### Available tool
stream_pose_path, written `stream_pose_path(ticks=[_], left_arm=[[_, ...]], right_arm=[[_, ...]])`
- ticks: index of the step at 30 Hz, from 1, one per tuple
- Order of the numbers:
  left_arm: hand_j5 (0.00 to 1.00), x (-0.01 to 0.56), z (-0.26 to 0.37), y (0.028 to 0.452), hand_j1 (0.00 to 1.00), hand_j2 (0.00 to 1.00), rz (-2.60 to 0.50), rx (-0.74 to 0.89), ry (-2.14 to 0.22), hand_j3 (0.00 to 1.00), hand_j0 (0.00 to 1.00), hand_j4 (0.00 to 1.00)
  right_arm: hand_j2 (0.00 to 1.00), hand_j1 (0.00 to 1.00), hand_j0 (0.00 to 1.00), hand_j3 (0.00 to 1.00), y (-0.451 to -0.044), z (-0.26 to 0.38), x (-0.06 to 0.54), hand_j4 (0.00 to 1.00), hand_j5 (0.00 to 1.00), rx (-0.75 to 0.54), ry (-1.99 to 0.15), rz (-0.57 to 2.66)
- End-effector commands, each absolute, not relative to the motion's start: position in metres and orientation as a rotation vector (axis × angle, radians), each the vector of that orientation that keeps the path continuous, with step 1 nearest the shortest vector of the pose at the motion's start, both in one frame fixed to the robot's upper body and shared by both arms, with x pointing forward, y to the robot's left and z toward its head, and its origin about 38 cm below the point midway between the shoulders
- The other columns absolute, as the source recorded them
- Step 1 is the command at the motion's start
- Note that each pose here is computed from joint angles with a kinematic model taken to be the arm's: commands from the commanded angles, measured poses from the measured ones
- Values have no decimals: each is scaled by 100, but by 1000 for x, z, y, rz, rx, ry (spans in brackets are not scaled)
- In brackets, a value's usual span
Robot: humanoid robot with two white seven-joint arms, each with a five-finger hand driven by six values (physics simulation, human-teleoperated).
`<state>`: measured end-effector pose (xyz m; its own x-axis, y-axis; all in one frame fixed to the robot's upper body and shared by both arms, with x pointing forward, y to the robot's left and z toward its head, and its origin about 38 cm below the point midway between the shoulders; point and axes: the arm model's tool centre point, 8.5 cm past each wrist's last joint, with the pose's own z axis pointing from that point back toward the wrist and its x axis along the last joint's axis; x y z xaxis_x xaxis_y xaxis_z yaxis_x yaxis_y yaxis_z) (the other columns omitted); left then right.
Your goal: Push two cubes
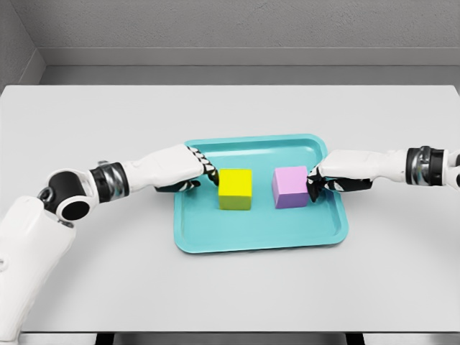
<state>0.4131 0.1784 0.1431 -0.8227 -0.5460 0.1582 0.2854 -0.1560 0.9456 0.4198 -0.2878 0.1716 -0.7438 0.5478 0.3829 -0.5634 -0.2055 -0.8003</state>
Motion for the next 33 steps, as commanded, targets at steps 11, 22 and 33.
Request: stream_pose_path(ticks=[11,22,33], left_arm=[[56,414,138,173,56,56,-2005,273,-1581,56,56,56],[56,413,137,170,56,56,-2000,263,-1589,56,56,56],[56,413,136,161,56,56,-2001,256,-1599,56,56,56]], right_arm=[[37,37,37,37,-275,172,420,37,37,41,-1367,2012],[37,37,37,37,-265,173,422,37,37,56,-1392,2019],[37,37,37,37,-284,189,426,37,37,-2,-1411,2011]])
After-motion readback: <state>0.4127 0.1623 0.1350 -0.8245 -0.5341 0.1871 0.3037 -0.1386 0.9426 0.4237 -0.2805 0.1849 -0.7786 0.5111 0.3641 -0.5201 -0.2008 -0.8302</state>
